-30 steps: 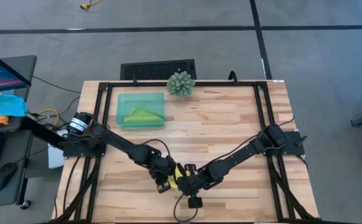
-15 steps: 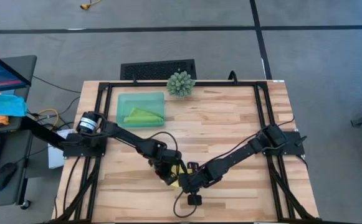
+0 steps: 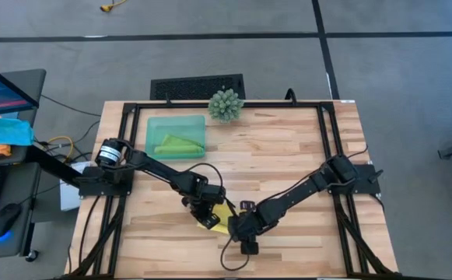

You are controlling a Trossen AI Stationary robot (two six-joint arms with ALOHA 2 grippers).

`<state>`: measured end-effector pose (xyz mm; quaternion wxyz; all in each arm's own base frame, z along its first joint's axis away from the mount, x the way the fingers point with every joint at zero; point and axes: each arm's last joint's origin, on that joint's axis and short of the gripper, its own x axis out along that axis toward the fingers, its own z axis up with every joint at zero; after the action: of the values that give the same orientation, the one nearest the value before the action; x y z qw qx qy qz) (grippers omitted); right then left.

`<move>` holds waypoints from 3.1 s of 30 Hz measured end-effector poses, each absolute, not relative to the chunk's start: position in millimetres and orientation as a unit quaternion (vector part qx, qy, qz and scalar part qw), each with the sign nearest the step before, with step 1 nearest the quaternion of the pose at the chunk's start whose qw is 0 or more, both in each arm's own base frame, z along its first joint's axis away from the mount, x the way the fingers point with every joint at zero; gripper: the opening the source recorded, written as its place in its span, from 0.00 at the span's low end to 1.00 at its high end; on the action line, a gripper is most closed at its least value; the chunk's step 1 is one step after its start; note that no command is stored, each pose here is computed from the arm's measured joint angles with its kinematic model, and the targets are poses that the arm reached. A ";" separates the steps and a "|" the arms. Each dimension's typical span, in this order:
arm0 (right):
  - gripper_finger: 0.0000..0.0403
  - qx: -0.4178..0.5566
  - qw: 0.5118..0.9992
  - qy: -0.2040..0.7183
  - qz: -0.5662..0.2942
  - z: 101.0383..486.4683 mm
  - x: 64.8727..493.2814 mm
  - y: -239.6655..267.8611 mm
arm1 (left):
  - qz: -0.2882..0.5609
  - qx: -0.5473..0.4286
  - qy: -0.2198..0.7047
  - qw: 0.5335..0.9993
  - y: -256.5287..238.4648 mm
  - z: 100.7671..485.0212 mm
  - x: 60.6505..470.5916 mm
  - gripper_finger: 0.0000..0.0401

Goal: Roll microfiber towels into tight, uniform cylinder then place into a basket
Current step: Roll the yellow towel

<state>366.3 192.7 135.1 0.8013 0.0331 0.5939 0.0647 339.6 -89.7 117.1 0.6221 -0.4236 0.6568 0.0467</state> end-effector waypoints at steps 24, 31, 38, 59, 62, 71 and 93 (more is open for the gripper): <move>0.41 -0.179 0.864 0.454 0.121 150.5 378.0 206.4 | 0.037 -0.421 0.658 0.623 -90.2 116.8 339.7 0.03; 0.38 -0.163 0.859 0.472 0.118 149.0 379.4 198.9 | 0.026 -0.421 0.661 0.621 -90.6 116.9 339.7 0.03; 0.34 -0.172 0.844 0.494 0.116 138.9 377.8 197.5 | 0.007 -0.433 0.670 0.603 -91.1 116.3 338.9 0.03; 0.32 -0.156 0.834 0.521 0.096 122.2 380.0 193.1 | -0.031 -0.399 0.666 0.630 -91.1 117.9 339.9 0.28; 0.32 -0.156 0.834 0.520 0.096 121.9 380.2 193.2 | -0.038 -0.386 0.664 0.639 -91.9 118.6 339.7 0.37; 0.31 -0.156 0.835 0.518 0.096 121.5 380.5 193.2 | -0.082 -0.337 0.657 0.669 -95.0 124.6 337.5 0.51; 0.31 -0.150 0.837 0.517 0.095 121.5 382.8 189.8 | -0.092 0.025 0.514 0.853 -178.1 194.7 282.8 0.45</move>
<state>382.8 189.8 121.5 0.8373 -0.1504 0.5171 0.0950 282.8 -178.1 194.7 0.8527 0.0253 0.5136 -0.0924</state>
